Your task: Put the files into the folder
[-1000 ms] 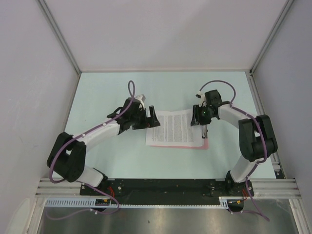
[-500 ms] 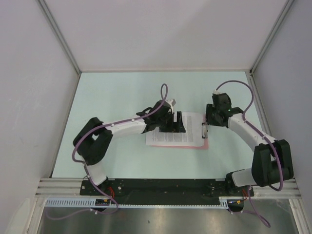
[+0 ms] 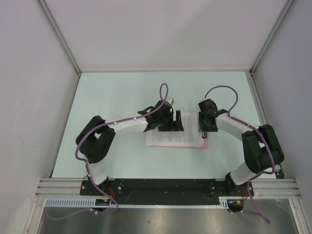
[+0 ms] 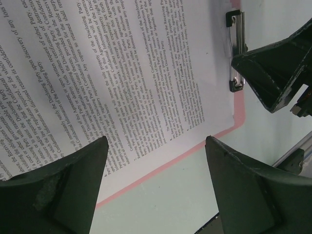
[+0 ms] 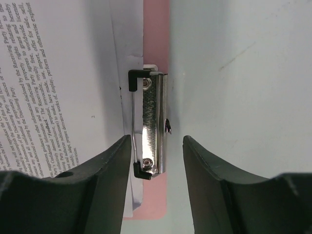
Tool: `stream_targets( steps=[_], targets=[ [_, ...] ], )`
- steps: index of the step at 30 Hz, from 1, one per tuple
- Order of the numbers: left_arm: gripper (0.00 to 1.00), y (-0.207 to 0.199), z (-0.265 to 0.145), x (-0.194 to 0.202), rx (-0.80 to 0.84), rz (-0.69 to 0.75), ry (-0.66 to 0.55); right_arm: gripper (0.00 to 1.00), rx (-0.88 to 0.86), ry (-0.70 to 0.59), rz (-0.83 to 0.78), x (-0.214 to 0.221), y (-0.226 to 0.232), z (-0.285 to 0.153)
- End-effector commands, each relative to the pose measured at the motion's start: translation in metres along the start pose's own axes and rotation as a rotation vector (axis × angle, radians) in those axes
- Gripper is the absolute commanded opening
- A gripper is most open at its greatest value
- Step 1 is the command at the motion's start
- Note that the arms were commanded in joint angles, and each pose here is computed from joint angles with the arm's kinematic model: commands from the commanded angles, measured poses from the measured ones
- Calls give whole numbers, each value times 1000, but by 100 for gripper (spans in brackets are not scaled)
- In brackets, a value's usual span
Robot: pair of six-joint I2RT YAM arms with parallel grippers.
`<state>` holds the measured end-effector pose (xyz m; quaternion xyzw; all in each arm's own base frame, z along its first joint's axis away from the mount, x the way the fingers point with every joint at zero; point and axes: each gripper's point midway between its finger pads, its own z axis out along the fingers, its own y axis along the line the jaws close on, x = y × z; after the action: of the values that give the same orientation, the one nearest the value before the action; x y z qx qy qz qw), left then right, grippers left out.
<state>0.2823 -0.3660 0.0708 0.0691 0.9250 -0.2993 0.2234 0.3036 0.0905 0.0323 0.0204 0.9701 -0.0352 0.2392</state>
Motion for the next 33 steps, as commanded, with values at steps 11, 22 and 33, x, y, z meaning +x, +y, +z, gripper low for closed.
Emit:
stream_targets(
  steps=[11, 22, 33],
  targets=[
    [87, -1, -13, -12, -13, 10, -54, 47, -24, -37, 7, -8, 6, 22],
    [90, 9, -47, -31, -50, 0, -114, 40, -34, -11, 73, -6, 1, 19],
    [95, 78, -94, -45, -181, -132, -203, 51, -46, 58, 89, 7, 4, 19]
  ],
)
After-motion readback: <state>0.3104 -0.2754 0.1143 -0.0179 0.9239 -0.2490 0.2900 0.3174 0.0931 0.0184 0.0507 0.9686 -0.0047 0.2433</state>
